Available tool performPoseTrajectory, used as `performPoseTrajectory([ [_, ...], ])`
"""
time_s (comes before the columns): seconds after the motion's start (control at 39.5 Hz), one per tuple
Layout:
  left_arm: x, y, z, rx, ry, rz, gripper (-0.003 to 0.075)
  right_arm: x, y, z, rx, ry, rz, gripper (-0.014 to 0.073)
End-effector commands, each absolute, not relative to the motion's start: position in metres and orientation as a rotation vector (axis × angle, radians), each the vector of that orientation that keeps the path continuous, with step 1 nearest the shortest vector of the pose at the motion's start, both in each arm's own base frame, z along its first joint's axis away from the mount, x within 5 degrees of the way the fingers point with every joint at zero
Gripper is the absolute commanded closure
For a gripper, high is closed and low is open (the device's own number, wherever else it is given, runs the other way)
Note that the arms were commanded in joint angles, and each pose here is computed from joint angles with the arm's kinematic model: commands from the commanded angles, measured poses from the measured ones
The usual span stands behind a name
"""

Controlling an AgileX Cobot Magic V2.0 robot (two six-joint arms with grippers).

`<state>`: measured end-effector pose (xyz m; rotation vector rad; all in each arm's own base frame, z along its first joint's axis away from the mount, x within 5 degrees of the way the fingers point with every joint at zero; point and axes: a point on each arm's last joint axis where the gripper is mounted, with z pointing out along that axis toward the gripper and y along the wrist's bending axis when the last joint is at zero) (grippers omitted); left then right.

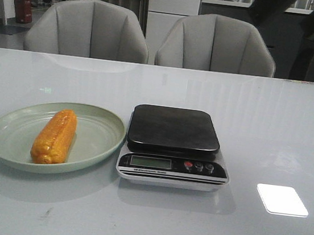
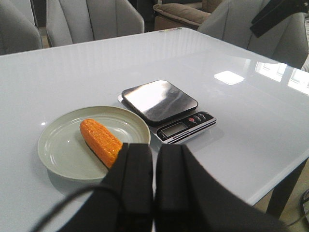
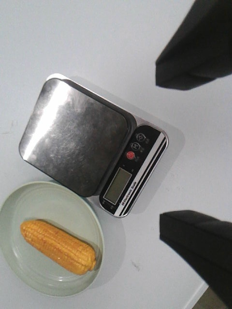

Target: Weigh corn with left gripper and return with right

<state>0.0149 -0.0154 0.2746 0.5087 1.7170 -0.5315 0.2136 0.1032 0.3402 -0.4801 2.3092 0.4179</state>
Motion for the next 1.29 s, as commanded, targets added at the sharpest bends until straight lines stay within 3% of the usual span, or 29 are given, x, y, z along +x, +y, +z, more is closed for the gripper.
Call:
performPoseTrajectory([
  [0.0, 0.011, -0.012, 0.290, 0.475, 1.593, -0.565, 0.0607, 0.190, 0.091, 0.357, -0.425, 2.118, 0.428, -0.0015],
  [0.53, 0.011, -0.012, 0.290, 0.475, 1.593, -0.565, 0.0607, 0.069, 0.035, 0.306, -0.331, 1.644, 0.396, -0.0015],
  [0.76, 0.011, -0.012, 0.290, 0.475, 1.593, -0.565, 0.0607, 0.053, 0.024, 0.273, -0.257, 1.470, 0.381, -0.0015],
  [0.94, 0.011, -0.012, 0.290, 0.475, 1.593, -0.565, 0.0607, 0.055, 0.024, 0.263, -0.250, 1.475, 0.375, -0.0010],
  [1.04, 0.011, -0.012, 0.290, 0.475, 1.593, -0.565, 0.0607, 0.055, 0.025, 0.260, -0.264, 1.507, 0.378, 0.0076],
  [1.22, 0.011, -0.012, 0.290, 0.475, 1.593, -0.565, 0.0607, 0.054, 0.026, 0.257, -0.283, 1.551, 0.383, 0.0480],
  [1.27, 0.011, -0.012, 0.290, 0.475, 1.593, -0.565, 0.0607, 0.054, 0.026, 0.257, -0.283, 1.551, 0.383, 0.0436],
])
